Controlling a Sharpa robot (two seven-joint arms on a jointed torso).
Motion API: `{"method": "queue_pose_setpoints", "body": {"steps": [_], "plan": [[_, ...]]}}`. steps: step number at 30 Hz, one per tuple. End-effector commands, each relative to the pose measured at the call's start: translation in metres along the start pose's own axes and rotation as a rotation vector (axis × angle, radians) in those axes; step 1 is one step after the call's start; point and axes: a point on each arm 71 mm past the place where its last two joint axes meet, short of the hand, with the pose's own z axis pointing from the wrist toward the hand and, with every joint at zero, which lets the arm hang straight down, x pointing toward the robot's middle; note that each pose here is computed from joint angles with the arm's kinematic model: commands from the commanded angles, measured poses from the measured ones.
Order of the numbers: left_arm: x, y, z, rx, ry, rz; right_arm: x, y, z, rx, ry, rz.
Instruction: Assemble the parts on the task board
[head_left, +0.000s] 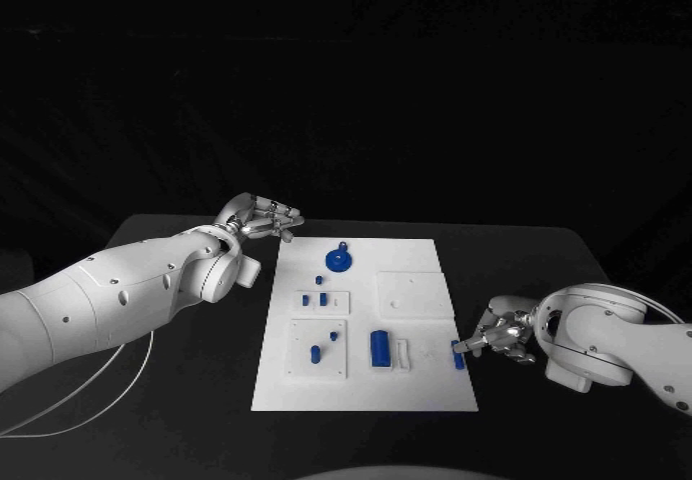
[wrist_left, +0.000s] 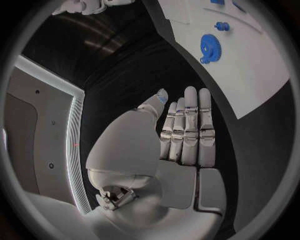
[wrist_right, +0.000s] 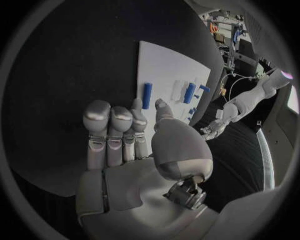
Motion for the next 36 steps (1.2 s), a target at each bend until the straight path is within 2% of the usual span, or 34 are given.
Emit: {"method": "queue_pose_setpoints", "body": {"steps": [1, 18, 36], "plan": [[0.002, -0.0002, -0.0005, 0.015, 0.003, -0.019, 0.006, 0.0, 0.001, 0.019, 0.012, -0.115], [-0.0003, 0.0013, -0.0015, 0.01, 0.004, -0.027, 0.014, 0.007, 0.012, 0.012, -0.058, -0.091], [-0.0011, 0.0023, -0.0017, 0.0, 0.003, -0.028, 0.015, 0.011, 0.018, 0.002, -0.077, -0.052]]}}
